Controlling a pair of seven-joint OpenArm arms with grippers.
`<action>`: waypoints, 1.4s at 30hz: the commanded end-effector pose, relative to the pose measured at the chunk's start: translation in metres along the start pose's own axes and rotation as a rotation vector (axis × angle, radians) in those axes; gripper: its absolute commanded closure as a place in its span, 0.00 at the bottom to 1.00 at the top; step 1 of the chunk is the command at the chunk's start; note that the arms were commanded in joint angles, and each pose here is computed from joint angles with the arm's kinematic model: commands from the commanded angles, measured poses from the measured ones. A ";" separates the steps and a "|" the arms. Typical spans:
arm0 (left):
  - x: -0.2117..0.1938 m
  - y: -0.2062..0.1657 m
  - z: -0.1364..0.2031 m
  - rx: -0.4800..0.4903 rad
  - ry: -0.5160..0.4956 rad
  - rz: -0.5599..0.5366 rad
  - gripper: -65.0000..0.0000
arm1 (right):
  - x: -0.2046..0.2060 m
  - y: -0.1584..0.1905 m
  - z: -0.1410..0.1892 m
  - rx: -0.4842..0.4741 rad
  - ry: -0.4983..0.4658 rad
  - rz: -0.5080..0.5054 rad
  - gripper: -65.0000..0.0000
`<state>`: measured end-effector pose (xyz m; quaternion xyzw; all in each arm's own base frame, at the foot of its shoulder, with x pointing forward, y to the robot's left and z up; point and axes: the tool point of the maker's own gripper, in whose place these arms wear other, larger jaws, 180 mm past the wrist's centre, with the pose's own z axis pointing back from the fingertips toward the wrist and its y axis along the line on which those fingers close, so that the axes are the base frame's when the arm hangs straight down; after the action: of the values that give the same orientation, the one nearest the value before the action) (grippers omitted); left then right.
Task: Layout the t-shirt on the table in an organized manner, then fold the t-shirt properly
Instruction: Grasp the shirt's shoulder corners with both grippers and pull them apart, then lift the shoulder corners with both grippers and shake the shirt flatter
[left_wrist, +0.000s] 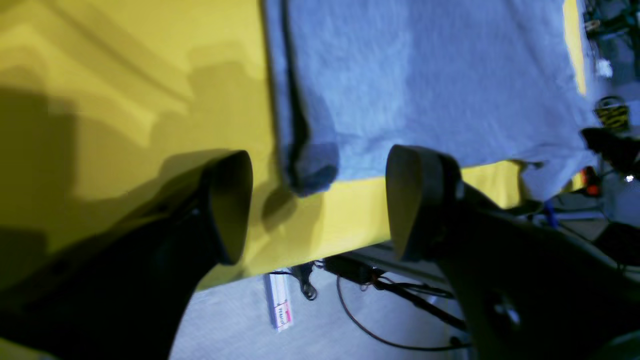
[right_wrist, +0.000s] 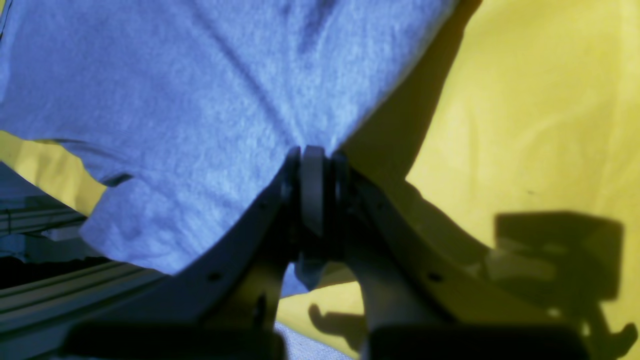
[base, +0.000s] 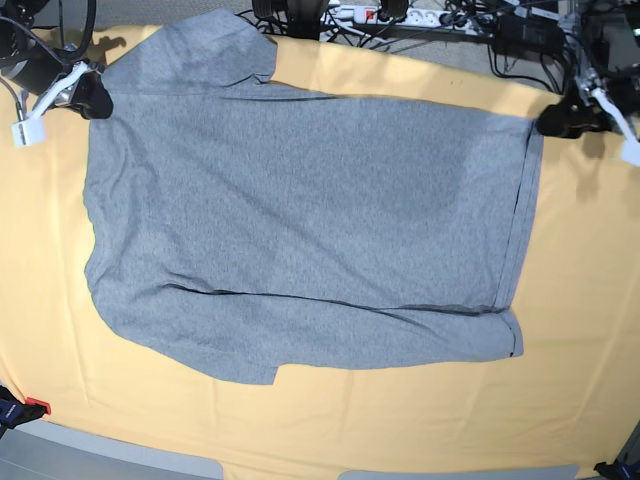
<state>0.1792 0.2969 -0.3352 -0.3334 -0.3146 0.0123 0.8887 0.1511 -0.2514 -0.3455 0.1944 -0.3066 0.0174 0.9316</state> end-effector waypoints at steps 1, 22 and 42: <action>0.008 0.000 0.003 0.010 -0.005 -0.036 0.34 | 0.009 0.000 0.006 -0.003 -0.027 0.023 1.00; -0.021 -0.024 -0.047 -0.094 0.054 -0.001 0.80 | 0.010 0.000 0.006 -0.001 -0.029 0.023 1.00; 0.018 -0.102 -0.026 -0.169 0.056 -0.365 1.00 | 0.035 0.017 0.029 0.122 -0.089 0.100 1.00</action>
<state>0.1845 0.2062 -0.2907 -0.3454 -0.3294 -0.1731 0.8615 0.1556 -0.2477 -0.3083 0.2394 -0.3391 0.0639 0.9075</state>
